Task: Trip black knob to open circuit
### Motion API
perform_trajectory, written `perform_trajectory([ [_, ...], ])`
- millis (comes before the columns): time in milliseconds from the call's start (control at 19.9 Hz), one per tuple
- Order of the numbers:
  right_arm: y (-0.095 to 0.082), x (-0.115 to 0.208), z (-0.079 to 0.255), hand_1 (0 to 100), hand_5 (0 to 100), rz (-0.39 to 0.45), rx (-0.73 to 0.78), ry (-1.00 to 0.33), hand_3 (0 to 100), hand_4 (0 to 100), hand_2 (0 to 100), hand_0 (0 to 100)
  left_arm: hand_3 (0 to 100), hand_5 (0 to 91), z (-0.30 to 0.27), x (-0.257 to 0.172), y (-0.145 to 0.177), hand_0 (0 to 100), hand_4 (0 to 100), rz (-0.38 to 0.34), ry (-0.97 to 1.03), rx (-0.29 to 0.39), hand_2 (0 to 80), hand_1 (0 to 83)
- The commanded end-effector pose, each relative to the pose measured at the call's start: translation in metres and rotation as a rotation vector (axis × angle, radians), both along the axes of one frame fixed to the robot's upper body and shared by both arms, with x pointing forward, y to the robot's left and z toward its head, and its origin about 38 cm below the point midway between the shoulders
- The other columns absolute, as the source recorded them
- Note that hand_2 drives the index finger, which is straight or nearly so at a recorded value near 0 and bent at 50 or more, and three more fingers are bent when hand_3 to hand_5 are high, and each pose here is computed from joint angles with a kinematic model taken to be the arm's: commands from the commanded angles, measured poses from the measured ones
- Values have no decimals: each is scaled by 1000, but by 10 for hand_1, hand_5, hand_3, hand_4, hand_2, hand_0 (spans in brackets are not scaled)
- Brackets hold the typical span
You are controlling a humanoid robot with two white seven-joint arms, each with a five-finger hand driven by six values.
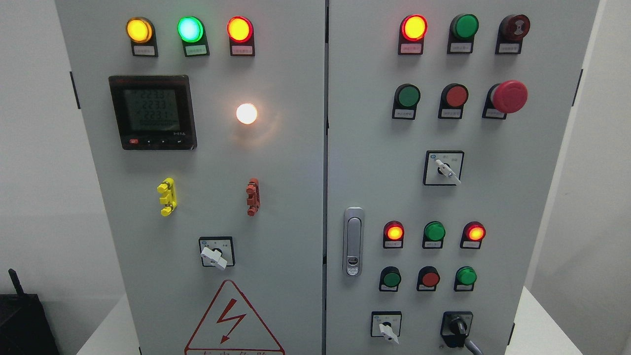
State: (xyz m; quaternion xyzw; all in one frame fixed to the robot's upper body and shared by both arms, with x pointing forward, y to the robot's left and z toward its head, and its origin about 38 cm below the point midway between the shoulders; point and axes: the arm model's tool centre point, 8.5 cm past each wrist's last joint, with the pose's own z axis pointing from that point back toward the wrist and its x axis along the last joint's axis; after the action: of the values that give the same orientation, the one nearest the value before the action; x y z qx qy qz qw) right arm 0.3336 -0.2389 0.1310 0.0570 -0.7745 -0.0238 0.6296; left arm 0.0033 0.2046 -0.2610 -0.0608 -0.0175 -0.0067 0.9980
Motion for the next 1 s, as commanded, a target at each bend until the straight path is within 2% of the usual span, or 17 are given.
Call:
perform_trajectory([
  [0, -12, 2, -2, 0, 965, -16, -24, 7, 1000, 992, 10, 0, 0, 0, -1, 9, 1, 120, 0, 0, -26, 2, 0, 389],
  [702, -11, 8, -1, 0, 965, -12, -22, 5, 1000, 992, 16, 0, 0, 0, -1, 9, 1, 120, 0, 0, -26, 2, 0, 389],
  [953, -5, 8, -2, 0, 965, 2, -19, 8, 1000, 990, 16, 0, 0, 0, -1, 9, 1, 120, 0, 0, -24, 2, 0, 389],
])
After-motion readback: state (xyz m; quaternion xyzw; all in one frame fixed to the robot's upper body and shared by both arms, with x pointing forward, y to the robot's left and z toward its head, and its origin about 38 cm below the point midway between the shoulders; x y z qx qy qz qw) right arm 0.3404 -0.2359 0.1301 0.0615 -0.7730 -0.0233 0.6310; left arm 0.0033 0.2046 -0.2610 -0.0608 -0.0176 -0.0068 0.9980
